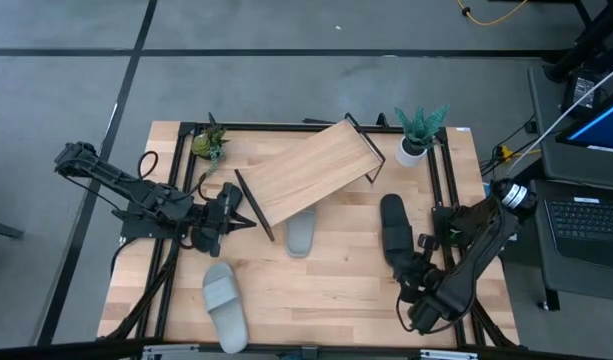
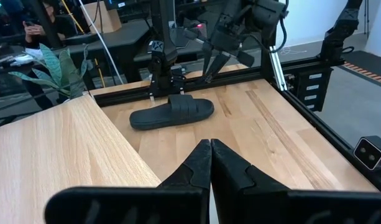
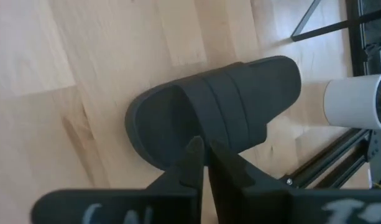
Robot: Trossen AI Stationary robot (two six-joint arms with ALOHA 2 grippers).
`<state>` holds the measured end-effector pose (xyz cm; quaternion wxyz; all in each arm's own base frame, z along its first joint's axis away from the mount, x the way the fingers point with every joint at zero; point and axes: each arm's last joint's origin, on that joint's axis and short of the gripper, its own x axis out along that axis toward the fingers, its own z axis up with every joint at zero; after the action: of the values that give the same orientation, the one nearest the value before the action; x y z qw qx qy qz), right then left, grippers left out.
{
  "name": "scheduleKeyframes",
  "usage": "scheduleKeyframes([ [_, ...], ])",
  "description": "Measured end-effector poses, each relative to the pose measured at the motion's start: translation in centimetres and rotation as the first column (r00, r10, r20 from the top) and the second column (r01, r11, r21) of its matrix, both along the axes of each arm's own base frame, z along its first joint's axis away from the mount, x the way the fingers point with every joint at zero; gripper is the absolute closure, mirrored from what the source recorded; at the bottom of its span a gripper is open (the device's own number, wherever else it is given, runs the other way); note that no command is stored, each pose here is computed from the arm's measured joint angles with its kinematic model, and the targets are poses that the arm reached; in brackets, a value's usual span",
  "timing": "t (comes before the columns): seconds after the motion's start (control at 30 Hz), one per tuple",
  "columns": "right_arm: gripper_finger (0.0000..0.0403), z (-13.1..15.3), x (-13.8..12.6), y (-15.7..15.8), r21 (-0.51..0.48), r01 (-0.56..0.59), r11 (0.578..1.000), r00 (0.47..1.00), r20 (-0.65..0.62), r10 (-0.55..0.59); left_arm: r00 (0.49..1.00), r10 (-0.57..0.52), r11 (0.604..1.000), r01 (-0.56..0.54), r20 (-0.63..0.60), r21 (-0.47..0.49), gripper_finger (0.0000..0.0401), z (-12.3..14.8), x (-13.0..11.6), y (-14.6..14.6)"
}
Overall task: Pick and place slides into the shelf
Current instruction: Put the right black slipper on the shelf
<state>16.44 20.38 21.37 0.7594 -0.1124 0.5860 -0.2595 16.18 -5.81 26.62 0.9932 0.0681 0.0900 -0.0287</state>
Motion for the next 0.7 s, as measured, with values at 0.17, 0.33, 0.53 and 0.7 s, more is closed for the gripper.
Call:
scheduleKeyframes([
  [0.17,0.033,-0.7,0.5,0.0,-0.023,0.013,1.0,1.0,-0.004,-0.013,1.0,0.0,1.0,0.0,0.0,0.0,0.0401,0.0,0.0,0.0],
  [0.33,0.0273,-1.1,0.8,0.0,-0.038,0.019,0.999,1.0,-0.006,-0.02,1.0,0.0,1.0,0.0,-0.007,0.003,0.0401,-0.1,0.0,0.0],
  [0.53,0.0238,-1.4,1.4,0.7,0.035,-0.006,0.999,0.999,0.037,0.005,0.999,0.0,1.0,0.001,-0.043,0.018,0.0401,-0.4,-0.1,0.0],
  [0.7,0.0236,-1.6,1.7,1.2,0.105,0.002,0.994,0.998,0.067,-0.009,0.999,0.001,1.0,0.001,-0.052,0.022,0.0401,-0.5,-0.1,0.1],
])
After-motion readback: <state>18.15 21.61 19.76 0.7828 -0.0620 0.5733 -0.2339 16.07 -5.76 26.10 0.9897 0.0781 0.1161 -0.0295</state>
